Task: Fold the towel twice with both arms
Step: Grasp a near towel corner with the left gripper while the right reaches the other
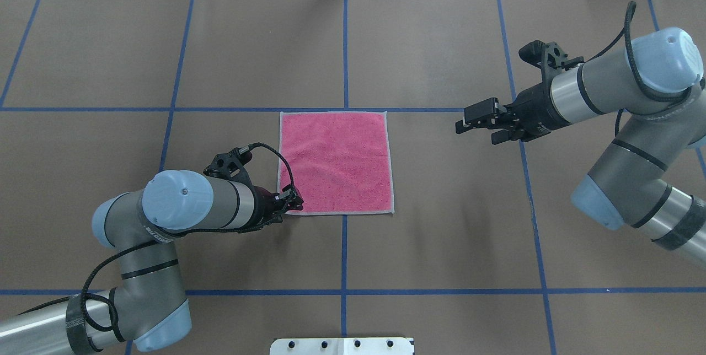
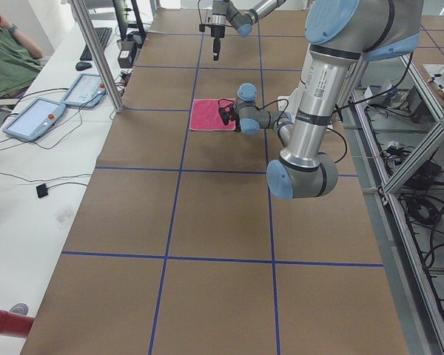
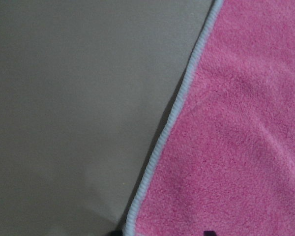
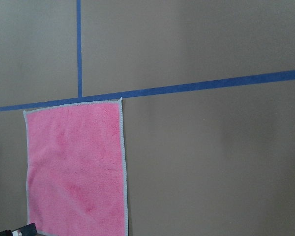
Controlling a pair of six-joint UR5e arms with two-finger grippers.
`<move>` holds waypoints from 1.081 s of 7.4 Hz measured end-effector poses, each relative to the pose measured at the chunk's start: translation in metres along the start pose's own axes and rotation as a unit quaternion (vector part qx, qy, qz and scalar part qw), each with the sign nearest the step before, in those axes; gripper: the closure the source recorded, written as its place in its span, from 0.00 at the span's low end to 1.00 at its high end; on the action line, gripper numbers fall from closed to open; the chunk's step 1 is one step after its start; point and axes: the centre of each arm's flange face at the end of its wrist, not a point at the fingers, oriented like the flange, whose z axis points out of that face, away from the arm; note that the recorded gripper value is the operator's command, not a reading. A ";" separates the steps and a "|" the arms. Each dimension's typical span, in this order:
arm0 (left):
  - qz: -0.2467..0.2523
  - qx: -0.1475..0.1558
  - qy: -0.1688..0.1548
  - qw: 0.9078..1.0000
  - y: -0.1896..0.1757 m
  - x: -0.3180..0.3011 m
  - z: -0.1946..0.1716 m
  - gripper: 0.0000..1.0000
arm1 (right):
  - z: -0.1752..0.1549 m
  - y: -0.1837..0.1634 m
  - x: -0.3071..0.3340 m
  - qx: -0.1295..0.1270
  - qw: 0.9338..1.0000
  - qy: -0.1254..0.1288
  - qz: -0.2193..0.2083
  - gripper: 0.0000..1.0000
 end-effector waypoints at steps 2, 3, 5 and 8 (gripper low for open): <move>0.000 -0.001 0.002 1.000 0.001 0.002 -0.002 1.00 | 0.000 0.000 0.001 0.000 1.000 0.001 0.000 0.00; -0.005 -0.001 0.003 1.000 0.001 0.002 -0.003 1.00 | 0.000 0.000 0.001 -0.001 1.000 0.001 0.001 0.00; -0.018 -0.001 0.004 1.000 0.001 0.003 -0.004 1.00 | 0.000 0.001 0.001 -0.003 1.000 0.000 0.001 0.00; -0.025 -0.002 0.010 1.000 0.002 0.008 -0.008 1.00 | 0.003 0.004 0.001 -0.008 1.000 0.000 0.005 0.00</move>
